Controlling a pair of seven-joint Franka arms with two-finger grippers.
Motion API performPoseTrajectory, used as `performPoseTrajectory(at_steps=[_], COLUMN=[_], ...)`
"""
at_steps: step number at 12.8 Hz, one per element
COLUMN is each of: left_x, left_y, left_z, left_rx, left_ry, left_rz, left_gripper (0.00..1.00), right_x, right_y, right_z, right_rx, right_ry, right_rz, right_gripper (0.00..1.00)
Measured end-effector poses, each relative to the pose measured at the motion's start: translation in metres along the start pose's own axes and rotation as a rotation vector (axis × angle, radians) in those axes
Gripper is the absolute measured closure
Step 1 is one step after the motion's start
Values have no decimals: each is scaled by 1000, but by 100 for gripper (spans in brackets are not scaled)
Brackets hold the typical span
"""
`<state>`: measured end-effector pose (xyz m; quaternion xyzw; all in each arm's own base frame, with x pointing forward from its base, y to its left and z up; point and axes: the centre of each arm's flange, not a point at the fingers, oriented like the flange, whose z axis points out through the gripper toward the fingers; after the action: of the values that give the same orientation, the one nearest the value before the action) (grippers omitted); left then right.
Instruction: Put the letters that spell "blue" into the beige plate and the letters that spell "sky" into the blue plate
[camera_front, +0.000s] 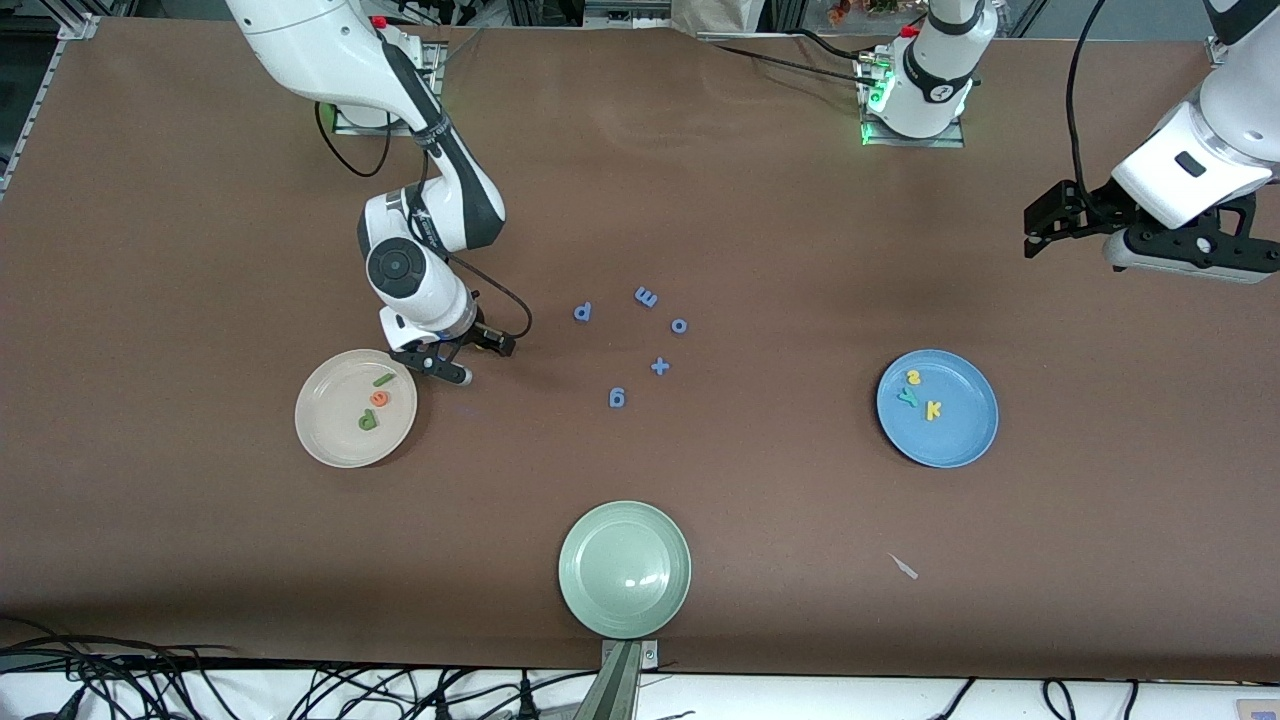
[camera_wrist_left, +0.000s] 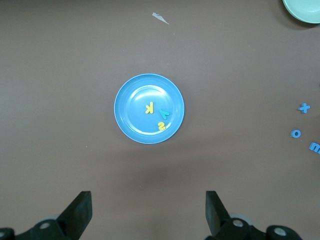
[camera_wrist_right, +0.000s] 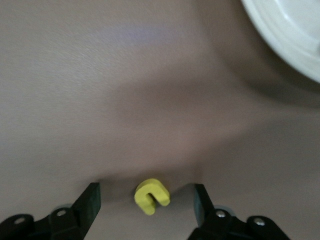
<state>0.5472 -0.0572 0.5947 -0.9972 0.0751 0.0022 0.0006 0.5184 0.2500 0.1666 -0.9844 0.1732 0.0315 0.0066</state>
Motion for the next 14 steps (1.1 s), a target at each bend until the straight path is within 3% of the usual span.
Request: performPoseTrajectory(at_steps=[2,3,4,5,8,12,14], left_x=[0,0,0,0,0,0,0], left_y=[1,1,1,1,1,1,1], left_z=[0,0,0,0,0,0,0], left_rx=[0,0,0,0,0,0,0], left_ry=[0,0,0,0,0,0,0], left_rz=[1,1,1,1,1,1,1], left_gripper=[0,0,0,0,0,0,0], right_x=[-2,-2,-2,-2,-3,-3,16], right_y=[1,0,0,0,-3,-2,9], right_z=[1,-1,-1,-3,-9,-17,-47], right_rx=[6,8,8,10,17,12,-20], right_ry=[10,11,11,13,18,8,-31], right_rz=[-2,-2,-2,-3,-8,-50,-120], right_gripper=[16,23,23,30,65,70,70])
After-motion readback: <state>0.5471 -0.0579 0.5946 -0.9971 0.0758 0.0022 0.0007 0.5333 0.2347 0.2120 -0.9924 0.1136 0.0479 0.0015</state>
